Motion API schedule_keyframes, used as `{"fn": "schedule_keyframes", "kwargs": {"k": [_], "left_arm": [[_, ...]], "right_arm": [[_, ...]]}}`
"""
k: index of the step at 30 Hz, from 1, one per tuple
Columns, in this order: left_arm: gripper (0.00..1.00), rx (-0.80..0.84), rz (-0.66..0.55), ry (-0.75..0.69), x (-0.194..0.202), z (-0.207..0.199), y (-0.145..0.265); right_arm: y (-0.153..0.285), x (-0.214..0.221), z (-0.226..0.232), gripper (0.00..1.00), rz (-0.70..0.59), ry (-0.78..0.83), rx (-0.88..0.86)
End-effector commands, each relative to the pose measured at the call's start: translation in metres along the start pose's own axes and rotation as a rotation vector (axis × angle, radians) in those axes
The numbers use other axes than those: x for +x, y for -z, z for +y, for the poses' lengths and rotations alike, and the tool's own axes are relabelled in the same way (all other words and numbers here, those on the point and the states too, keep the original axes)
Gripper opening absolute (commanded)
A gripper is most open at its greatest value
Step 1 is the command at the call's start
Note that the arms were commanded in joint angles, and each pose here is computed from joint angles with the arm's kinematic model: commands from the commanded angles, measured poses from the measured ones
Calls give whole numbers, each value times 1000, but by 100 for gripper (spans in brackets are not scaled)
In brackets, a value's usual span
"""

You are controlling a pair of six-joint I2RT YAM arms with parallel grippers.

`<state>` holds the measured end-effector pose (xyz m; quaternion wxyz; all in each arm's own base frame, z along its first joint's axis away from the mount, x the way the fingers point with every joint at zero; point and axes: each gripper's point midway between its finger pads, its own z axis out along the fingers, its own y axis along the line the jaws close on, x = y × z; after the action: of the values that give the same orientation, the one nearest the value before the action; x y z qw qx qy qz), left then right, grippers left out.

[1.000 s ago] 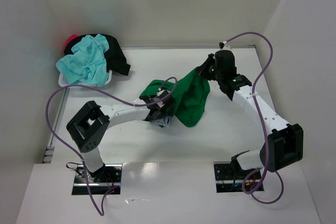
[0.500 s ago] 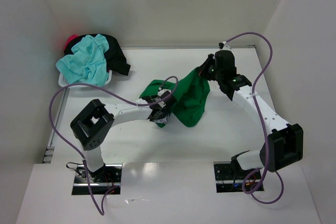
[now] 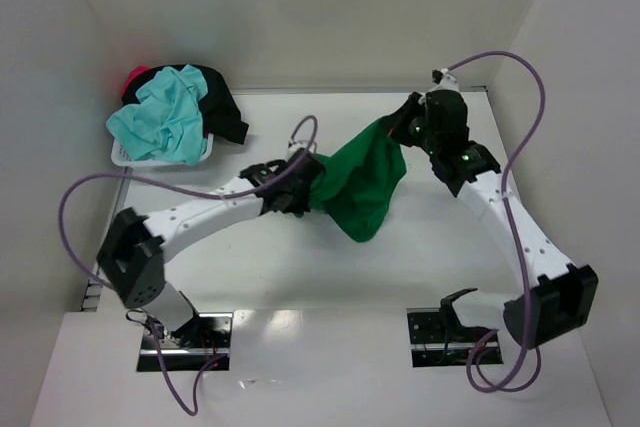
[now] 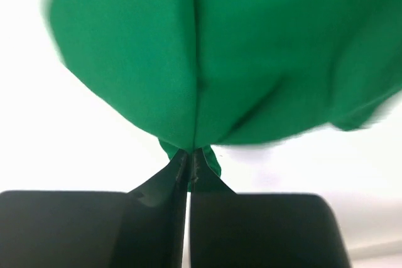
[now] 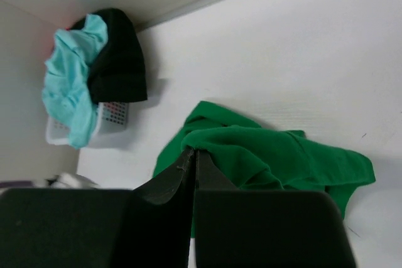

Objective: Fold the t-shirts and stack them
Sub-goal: Flatten out the tshirt

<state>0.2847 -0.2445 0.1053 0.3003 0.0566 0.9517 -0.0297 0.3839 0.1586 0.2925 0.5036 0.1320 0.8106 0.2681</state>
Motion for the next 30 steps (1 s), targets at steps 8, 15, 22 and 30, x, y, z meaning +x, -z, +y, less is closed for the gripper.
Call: {"fn": "schedule_keyframes", "kwargs": {"k": [8,15,22,30], "left_arm": [[0,284,-87,-51,-50,8,160],[0,189,116,-177,-28,16,79],[6,108,230,-213,-1,10,-15],[10,62,149,-74,-56,43,-57]], "right_arm": [[112,-76,45,0,-243,21,-124],[76,-54,28,0,-180,22,-77],[30,-11,-6,0,-81,16,7],[-10,9,-32,0,-38,11,61]]}}
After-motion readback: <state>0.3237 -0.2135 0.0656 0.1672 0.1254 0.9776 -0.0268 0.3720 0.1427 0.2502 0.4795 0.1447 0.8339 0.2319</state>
